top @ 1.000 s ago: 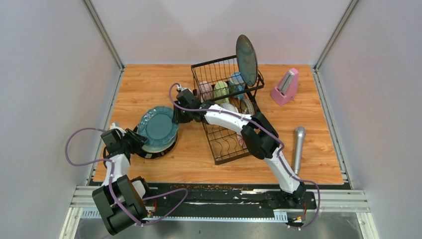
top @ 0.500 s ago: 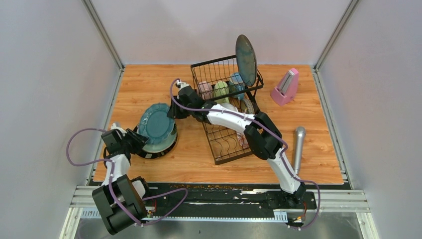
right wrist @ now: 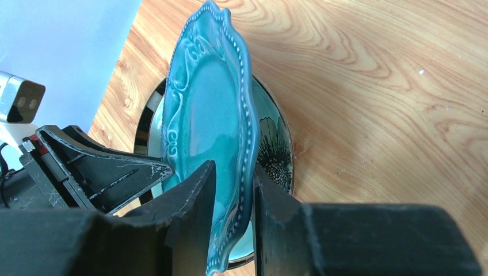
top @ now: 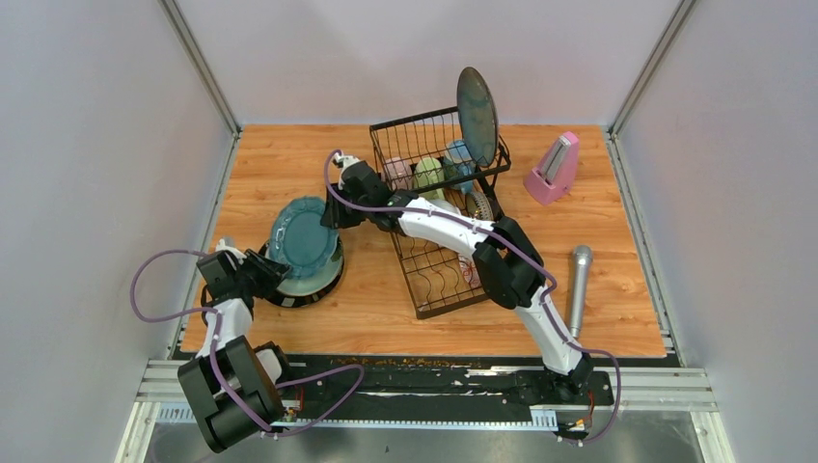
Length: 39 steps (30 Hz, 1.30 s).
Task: Load the mixed dishes into the dish rack
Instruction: Pick up the plate at the center of the board.
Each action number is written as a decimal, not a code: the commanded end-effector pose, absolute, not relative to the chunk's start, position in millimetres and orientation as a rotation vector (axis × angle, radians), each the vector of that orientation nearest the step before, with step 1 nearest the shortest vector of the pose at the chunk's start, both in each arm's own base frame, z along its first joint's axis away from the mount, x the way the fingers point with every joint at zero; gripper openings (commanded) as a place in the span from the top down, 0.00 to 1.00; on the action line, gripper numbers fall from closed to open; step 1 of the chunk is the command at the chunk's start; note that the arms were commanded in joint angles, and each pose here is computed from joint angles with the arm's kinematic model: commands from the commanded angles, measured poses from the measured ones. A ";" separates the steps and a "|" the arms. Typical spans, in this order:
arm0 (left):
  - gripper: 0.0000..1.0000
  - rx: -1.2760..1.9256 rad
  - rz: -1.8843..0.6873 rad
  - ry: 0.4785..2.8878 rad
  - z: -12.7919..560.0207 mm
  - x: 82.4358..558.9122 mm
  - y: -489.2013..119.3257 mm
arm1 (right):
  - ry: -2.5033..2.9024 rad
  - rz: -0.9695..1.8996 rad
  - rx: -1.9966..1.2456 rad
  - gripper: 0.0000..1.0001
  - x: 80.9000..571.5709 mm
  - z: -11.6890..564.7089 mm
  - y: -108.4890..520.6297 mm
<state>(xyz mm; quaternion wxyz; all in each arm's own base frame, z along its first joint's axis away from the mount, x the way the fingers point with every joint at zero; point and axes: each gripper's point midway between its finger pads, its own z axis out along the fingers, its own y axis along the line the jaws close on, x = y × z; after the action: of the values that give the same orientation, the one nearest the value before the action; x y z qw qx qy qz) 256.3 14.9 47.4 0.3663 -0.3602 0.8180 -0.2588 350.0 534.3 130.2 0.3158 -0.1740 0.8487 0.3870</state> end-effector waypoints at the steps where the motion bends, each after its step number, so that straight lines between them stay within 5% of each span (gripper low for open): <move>1: 0.64 -0.691 -0.911 2.062 76.8 264.0 -23.8 | 2.133 1.337 -0.767 0.71 258.4 166.7 594.8; 32: 0.65 -0.697 -0.956 2.046 76.3 265.6 -28.1 | 2.115 1.247 -0.948 0.66 239.8 147.3 608.6; 39: 0.65 -0.698 -0.954 2.053 75.1 265.8 -27.9 | 2.129 1.086 -0.964 0.74 251.0 128.5 592.4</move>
<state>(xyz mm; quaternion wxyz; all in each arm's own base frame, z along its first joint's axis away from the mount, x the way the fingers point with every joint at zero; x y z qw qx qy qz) 247.3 -22.9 46.6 0.3259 -0.3312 0.8163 -0.3431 327.5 587.5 185.5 0.3884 -0.2947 0.7686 0.4142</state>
